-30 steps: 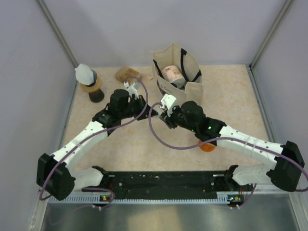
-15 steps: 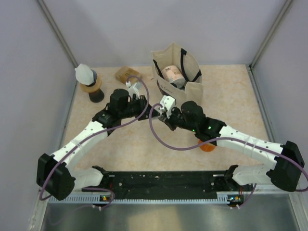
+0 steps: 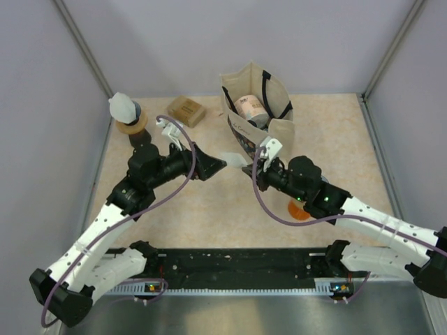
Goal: Place the coffee filter in the dripper
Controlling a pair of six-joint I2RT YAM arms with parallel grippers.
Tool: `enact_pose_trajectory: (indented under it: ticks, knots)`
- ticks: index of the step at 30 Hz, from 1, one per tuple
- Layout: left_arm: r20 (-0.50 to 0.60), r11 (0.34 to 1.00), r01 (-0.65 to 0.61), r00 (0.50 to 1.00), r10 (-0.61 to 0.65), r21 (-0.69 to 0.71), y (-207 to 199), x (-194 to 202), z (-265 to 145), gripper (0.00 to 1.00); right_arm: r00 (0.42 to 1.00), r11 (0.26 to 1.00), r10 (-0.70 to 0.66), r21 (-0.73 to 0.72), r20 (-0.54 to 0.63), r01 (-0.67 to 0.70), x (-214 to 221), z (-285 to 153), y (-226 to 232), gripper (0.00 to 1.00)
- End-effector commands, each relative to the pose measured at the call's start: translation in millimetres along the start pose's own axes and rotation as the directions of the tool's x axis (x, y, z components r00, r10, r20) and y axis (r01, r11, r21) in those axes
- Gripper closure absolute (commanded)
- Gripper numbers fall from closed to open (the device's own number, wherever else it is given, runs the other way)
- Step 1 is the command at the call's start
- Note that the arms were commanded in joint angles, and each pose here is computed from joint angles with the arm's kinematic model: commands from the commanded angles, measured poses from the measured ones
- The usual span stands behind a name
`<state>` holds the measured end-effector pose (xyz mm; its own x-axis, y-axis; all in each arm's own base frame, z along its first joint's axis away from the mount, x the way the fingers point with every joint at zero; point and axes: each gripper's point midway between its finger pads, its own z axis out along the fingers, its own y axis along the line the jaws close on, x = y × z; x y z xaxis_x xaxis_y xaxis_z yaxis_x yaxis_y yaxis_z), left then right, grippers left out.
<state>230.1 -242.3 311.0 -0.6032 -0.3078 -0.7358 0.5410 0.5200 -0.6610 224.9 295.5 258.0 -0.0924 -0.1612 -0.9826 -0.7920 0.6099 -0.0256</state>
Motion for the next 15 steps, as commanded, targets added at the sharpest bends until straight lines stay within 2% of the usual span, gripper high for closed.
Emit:
enact_pose_trajectory:
  ticks: [1, 4, 8, 15]
  knots:
    - [0.054, 0.994, -0.087, 0.995, 0.083, 0.066, -8.4, -1.9, -5.9, 0.1, 0.981, 0.992, 0.124, -0.011, 0.147, -0.124, -40.3, -14.7, 3.8, 1.0]
    - [0.061, 0.984, -0.098, 0.994, 0.09, 0.15, -20.5, 0.3, -5.2, 0.09, 0.965, 0.982, 0.183, -0.083, 0.188, -0.17, -52.5, -21.9, 15.7, 1.0]
    - [0.046, 0.968, -0.075, 0.997, 0.066, 0.238, -33.3, 0.5, 0.8, 0.1, 0.954, 0.975, 0.219, -0.084, 0.203, -0.206, -56.6, -23.4, 15.8, 1.0]
    - [0.053, 0.972, -0.037, 0.998, 0.025, 0.232, -30.1, -2.7, 9.3, 0.11, 0.958, 0.975, 0.22, -0.07, 0.185, -0.211, -51.2, -15.8, 14.3, 1.0]
